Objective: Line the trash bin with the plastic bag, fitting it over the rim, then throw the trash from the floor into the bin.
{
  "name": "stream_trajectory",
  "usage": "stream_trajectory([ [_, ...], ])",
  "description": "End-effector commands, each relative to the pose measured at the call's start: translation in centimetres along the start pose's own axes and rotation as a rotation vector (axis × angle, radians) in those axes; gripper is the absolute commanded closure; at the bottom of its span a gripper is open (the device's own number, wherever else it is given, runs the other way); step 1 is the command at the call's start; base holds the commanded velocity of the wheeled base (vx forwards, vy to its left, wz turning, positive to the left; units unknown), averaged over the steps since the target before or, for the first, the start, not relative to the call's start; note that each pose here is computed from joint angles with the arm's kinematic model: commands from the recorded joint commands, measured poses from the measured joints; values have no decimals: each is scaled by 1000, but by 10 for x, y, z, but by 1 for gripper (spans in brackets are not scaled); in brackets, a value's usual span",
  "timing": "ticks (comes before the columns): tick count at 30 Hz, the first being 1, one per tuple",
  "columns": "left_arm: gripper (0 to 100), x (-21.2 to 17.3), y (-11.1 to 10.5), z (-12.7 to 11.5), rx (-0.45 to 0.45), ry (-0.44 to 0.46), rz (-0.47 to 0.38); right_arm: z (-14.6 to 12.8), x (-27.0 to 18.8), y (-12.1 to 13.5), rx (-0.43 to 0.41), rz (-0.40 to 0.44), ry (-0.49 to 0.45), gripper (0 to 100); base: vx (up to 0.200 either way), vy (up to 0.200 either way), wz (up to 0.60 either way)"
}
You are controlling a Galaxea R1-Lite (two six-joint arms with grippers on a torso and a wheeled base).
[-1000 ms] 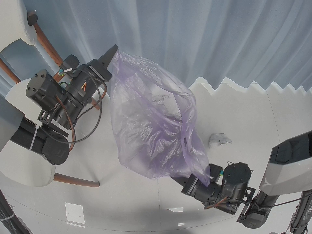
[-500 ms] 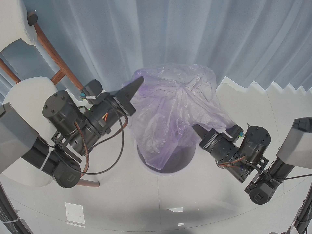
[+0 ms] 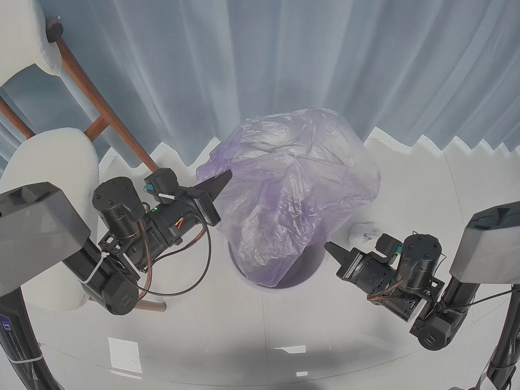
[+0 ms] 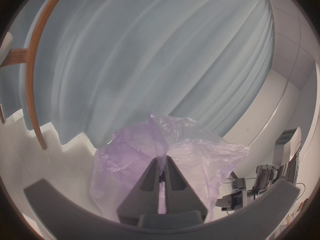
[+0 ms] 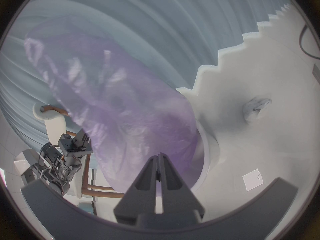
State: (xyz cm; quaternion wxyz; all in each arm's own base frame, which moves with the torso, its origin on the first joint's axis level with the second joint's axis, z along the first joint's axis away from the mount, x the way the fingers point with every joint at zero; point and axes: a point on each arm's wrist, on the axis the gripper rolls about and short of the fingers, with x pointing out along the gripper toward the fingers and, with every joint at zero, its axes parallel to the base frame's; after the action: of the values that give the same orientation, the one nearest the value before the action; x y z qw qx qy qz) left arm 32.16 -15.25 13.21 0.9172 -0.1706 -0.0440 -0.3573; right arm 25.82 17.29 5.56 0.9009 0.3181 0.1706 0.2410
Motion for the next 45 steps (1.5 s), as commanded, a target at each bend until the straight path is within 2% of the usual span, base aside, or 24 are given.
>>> stream_trajectory([
  [1,100,14,18,-21,-7,23,24,-13,19,-11,-1,-17,12,100,0,0,0],
  [4,100,17,20,-25,-18,21,37,-21,18,-7,31,-12,37,100,0,0,0],
  [8,100,10,5,-9,-62,-1,11,-45,0,18,96,47,140,100,0,0,0],
  [10,100,10,4,-9,-63,0,10,-46,-1,20,100,49,143,100,0,0,0],
  [11,100,6,-10,2,-111,-19,-25,-58,-2,38,144,108,182,100,0,0,0],
  [16,100,6,-23,9,-146,-34,-56,-61,15,58,156,193,156,100,0,0,0],
  [21,100,5,-40,3,-159,-8,-95,-82,40,70,152,253,162,100,0,0,0],
  [25,100,2,-46,1,-165,8,-108,-96,66,64,110,254,131,100,0,0,0],
  [27,100,1,-47,5,-162,-6,-111,-93,86,48,48,208,56,100,0,0,0],
  [28,100,1,-47,5,-162,-6,-111,-93,86,48,48,208,56,100,0,0,0],
  [29,100,1,-47,8,-159,-14,-111,-87,100,29,-5,152,-6,100,0,0,0],
  [30,100,1,-46,8,-157,-14,-109,-83,105,23,-16,139,-25,100,0,0,0],
  [36,100,1,-46,8,-155,-13,-109,-38,125,-4,-14,96,-164,100,0,0,0],
  [41,100,1,-47,6,-156,-6,-112,-42,132,-16,-15,67,-152,100,0,0,0],
  [44,100,0,-47,4,-156,-1,-112,-48,134,-15,-17,70,-140,100,0,0,0],
  [45,100,1,-47,3,-156,2,-110,-59,133,-6,-15,96,-117,100,0,0,0],
])
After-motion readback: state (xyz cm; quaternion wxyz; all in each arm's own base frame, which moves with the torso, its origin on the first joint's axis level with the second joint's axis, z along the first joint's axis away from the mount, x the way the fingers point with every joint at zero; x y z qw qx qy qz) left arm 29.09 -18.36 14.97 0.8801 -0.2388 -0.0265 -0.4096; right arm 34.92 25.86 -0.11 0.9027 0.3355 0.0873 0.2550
